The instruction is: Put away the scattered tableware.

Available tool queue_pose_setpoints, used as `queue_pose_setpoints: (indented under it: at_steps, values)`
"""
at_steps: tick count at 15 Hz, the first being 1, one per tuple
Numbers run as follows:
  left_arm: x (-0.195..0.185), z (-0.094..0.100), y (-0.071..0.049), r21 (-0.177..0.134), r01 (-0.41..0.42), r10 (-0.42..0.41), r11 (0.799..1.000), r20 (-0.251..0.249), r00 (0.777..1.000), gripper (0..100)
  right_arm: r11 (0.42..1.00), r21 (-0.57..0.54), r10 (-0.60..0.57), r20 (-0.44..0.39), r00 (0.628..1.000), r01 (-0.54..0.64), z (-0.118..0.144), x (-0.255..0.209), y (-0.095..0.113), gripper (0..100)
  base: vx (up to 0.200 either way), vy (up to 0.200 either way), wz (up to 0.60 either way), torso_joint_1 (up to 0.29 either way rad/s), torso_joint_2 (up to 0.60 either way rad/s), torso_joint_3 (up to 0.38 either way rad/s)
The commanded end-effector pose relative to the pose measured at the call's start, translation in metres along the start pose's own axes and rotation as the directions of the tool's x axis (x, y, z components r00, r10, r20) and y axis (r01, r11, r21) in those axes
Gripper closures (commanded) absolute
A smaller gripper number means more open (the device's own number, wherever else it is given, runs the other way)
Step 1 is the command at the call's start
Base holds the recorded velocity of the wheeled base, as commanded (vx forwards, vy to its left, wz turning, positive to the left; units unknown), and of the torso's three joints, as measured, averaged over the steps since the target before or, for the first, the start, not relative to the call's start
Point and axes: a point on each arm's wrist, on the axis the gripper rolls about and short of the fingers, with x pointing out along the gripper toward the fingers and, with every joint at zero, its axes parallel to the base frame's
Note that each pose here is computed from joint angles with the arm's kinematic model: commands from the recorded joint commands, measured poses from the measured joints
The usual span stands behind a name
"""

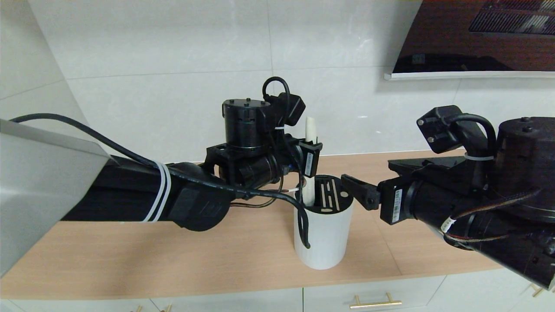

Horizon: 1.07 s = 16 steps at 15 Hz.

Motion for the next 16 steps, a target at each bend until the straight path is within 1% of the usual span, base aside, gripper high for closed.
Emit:
queue_pose_setpoints:
  at_steps: [1, 3, 5, 9, 10, 11, 13, 14, 16]
  values:
    - [-0.004, 0.004, 0.0, 0.0, 0.001, -0.001, 1.0, 0.012, 1.0, 0, 1.0, -0.001, 0.001, -0.001, 1.0, -0.001, 0.0, 0.0, 0.0, 0, 0.0, 0.0, 0.0, 0.0, 0.0, 0.0]
    - [-0.001, 0.0, 0.0, -0.001, 0.001, -0.001, 1.0, 0.004, 1.0, 0, 1.0, 0.0, -0.002, 0.001, 1.0, 0.002, 0.0, 0.0, 0.0, 0, 0.0, 0.0, 0.0, 0.0, 0.0, 0.0]
    - [-0.001, 0.001, -0.001, -0.001, 0.004, -0.004, 1.0, 0.008, 1.0, 0, 1.0, 0.0, -0.002, 0.001, 1.0, 0.002, 0.0, 0.0, 0.0, 0, 0.0, 0.0, 0.0, 0.0, 0.0, 0.0]
    - [-0.012, 0.014, 0.0, -0.006, 0.001, -0.001, 1.0, 0.041, 0.999, 0, 1.0, 0.0, -0.002, 0.001, 1.0, 0.002, 0.0, 0.0, 0.0, 0, 0.0, 0.0, 0.0, 0.0, 0.0, 0.0]
    - [-0.021, 0.019, -0.001, -0.007, 0.002, -0.002, 1.0, 0.054, 0.999, 0, 1.0, 0.001, -0.001, 0.004, 1.0, 0.001, 0.001, -0.001, 0.0, 0, 0.0, 0.0, 0.0, 0.0, 0.0, 0.0]
    - [-0.031, 0.026, 0.0, -0.009, 0.001, 0.0, 1.0, 0.075, 0.997, 0, 1.0, 0.005, -0.008, 0.01, 1.0, 0.008, 0.003, -0.002, -0.003, 0, 0.0, 0.0, 0.0, 0.0, 0.0, 0.0]
    - [-0.069, 0.042, 0.001, -0.011, -0.004, 0.006, 1.0, 0.153, 0.988, 0, 0.999, 0.017, -0.04, 0.028, 0.999, 0.039, 0.007, -0.004, -0.011, 0, 0.0, 0.0, 0.0, 0.0, 0.0, 0.0]
    - [-0.092, 0.047, 0.003, -0.018, -0.019, 0.022, 1.0, 0.19, 0.982, 0, 0.997, 0.028, -0.069, 0.045, 0.997, 0.067, 0.011, -0.006, -0.02, 0, 0.0, 0.0, 0.0, 0.0, 0.0, 0.0]
    - [-0.156, 0.048, 0.016, -0.029, -0.09, 0.094, 0.996, 0.266, 0.959, 0, 0.988, 0.049, -0.147, 0.067, 0.987, 0.144, 0.016, -0.011, -0.041, 0, 0.0, 0.0, 0.0, 0.0, 0.0, 0.0]
